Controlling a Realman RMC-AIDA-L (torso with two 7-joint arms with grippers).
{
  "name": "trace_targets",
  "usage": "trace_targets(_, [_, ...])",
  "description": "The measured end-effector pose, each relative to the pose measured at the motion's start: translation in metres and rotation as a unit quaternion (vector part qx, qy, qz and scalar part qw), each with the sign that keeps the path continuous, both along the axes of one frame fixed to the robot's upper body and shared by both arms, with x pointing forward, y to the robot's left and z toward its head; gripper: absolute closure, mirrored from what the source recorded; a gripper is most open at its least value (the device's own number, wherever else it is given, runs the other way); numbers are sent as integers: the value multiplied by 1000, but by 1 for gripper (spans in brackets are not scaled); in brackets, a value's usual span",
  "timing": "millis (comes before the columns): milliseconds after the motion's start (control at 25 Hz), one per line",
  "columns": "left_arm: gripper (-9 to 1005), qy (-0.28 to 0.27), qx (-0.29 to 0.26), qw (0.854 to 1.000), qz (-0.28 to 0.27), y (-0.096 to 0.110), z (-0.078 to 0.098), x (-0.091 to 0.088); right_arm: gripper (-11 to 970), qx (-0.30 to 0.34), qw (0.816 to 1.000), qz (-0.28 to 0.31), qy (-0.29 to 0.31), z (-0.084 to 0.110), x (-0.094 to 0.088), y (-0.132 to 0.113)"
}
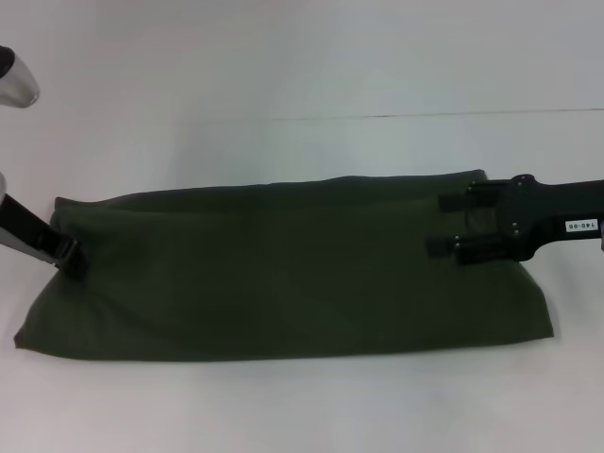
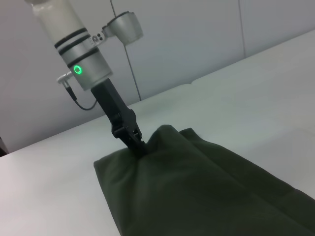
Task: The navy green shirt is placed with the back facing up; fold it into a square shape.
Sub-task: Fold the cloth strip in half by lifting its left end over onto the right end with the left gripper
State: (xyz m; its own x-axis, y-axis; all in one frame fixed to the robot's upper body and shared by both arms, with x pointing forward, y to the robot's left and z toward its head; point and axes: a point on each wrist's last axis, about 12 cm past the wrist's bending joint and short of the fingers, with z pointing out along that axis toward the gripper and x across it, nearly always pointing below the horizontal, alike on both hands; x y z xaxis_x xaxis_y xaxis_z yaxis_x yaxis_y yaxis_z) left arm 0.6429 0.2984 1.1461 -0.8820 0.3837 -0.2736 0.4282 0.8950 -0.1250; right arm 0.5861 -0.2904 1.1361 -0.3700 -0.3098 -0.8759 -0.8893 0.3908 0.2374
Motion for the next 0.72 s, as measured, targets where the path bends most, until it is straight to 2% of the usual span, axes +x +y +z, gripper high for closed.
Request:
trace_targets(600, [897,-3,39,999,-18,20,40,2,89,-3,1000,-6,-2,-6,-5,-5])
trace_targets(720, [897,2,43,999,-26,19,48,2,89,-3,1000,-6,-3,-6,-5,-5])
